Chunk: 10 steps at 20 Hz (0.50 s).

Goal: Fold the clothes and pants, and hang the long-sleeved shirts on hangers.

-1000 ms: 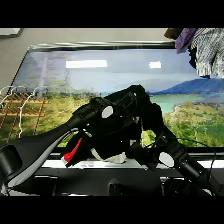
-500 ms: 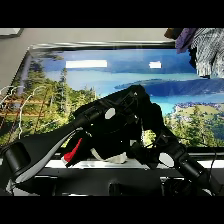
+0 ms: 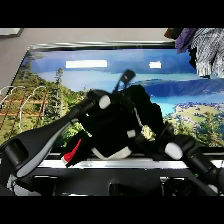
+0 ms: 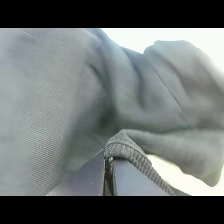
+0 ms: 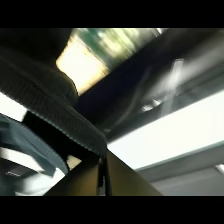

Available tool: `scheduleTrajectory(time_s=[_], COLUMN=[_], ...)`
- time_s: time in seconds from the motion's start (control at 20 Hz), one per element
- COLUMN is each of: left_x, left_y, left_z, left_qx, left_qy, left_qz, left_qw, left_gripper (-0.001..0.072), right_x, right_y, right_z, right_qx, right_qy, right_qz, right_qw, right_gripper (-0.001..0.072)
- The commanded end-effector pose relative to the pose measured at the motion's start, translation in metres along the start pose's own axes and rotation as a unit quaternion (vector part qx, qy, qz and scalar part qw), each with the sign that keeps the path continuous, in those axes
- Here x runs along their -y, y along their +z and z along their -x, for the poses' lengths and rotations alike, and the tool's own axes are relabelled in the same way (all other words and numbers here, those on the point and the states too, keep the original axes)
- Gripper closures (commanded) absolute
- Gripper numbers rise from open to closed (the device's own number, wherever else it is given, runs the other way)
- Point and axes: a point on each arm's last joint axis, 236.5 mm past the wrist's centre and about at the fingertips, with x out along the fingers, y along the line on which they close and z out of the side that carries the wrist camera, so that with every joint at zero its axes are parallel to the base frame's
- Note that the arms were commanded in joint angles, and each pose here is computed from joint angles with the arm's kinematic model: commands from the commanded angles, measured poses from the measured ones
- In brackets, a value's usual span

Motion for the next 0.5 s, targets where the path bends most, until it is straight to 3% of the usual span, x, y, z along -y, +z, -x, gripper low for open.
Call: scheduleTrajectory(time_s=[0.0, 0.2, 0.45], left_x=[-0.048, -0.095, -0.147], left_y=[0.06, 0.148, 0.188], left_z=[0.046, 0.128, 0.27], left_qx=[0.042, 0.157, 0.254], left_qy=[0.025, 0.064, 0.138], left_qz=[0.045, 0.045, 0.049], left_qw=[0.998, 0.985, 0.956], left_gripper=[0.0671, 0.0671, 0.067], right_x=[-0.047, -0.161, -0.288], right_y=[0.085, 0.146, 0.144], right_z=[0.062, 0.144, 0.262], right_qx=[0.092, 0.139, 0.214], right_qy=[0.07, 0.19, 0.29], right_qz=[0.019, 0.132, 0.276], right_qw=[0.993, 0.963, 0.891], right_gripper=[0.0668, 0.0668, 0.0668])
